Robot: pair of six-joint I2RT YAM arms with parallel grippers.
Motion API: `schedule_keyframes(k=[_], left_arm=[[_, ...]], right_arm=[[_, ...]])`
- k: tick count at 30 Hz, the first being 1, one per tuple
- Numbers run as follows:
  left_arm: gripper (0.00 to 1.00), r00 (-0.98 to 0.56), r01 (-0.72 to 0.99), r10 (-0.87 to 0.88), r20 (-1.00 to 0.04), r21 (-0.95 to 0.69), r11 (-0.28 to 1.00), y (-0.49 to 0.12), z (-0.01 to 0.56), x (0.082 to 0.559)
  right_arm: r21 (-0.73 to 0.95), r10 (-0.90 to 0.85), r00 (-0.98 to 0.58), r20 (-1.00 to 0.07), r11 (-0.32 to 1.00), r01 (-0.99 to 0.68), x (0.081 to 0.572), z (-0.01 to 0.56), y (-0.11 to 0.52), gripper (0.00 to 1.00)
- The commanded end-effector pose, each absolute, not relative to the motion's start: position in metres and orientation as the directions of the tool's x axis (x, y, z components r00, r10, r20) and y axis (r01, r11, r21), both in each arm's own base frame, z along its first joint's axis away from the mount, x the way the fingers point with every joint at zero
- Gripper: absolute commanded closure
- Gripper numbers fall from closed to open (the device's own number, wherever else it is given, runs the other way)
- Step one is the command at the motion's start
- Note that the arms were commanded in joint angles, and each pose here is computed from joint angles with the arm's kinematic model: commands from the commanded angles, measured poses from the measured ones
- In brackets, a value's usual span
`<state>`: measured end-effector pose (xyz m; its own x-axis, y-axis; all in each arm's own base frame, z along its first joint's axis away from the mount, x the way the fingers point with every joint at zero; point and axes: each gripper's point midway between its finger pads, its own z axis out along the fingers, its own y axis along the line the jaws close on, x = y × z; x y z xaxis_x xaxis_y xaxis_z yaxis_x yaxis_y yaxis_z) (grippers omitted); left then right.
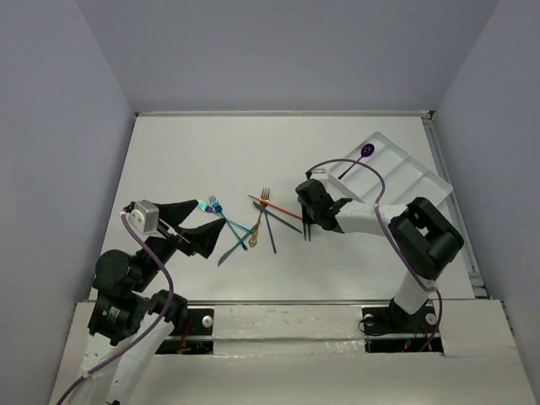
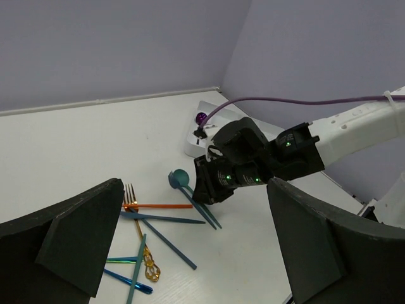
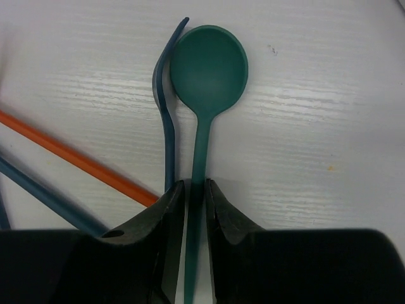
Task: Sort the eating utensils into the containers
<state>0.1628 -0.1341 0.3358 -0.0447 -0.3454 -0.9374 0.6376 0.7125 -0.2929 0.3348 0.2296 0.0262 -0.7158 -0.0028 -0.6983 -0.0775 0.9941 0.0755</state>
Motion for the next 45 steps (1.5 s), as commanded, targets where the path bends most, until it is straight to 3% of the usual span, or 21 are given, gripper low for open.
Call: schedule_keyframes(k=[1, 9, 16, 25, 29, 37, 45], left_arm=[[0.01, 0.0, 0.664, -0.368, -0.93, -0.276, 0.695, -0.135, 0.351, 0.157], [0.01, 0.002, 0.662, -0.369, -0.929, -0.276, 0.697, -0.134, 0.351, 0.157], [0.01, 0.002, 0.664, -0.368, -0.93, -0.274, 0.696, -0.135, 0.351, 0.157], [0.01, 0.001, 0.666, -0.367, -0.93, -0.273, 0.694, -0.135, 0.35, 0.157], [0.01, 0.001, 0.671, -0.367, -0.93, -0.272, 0.69, -0.136, 0.351, 0.155], [0.01, 0.0, 0.67, -0.365, -0.931, -0.271, 0.691, -0.136, 0.35, 0.156], [0.01, -0.01, 0.669, -0.361, -0.933, -0.274, 0.691, -0.137, 0.349, 0.158]], right_arm=[[0.034, -0.024, -0.703, -0.711, 0.997, -0.069, 0.345, 0.025, 0.232, 0.74], [-0.032, -0.033, -0.664, -0.747, 0.999, -0.013, 0.355, 0.04, 0.217, 0.96], [-0.017, -0.023, -0.546, -0.837, 1.0, -0.015, 0.378, 0.098, 0.222, 0.98], [0.21, 0.235, -0.34, -0.911, 0.972, 0.109, 0.436, 0.184, 0.166, 1.0], [0.355, 0.411, -0.215, -0.886, 0.899, 0.257, 0.469, 0.199, 0.111, 1.0], [0.46, 0.54, -0.045, -0.84, 0.754, 0.469, 0.513, 0.19, 0.037, 1.0], [0.581, 0.68, -0.006, -0.733, 0.63, 0.515, 0.537, 0.159, 0.034, 1.0]])
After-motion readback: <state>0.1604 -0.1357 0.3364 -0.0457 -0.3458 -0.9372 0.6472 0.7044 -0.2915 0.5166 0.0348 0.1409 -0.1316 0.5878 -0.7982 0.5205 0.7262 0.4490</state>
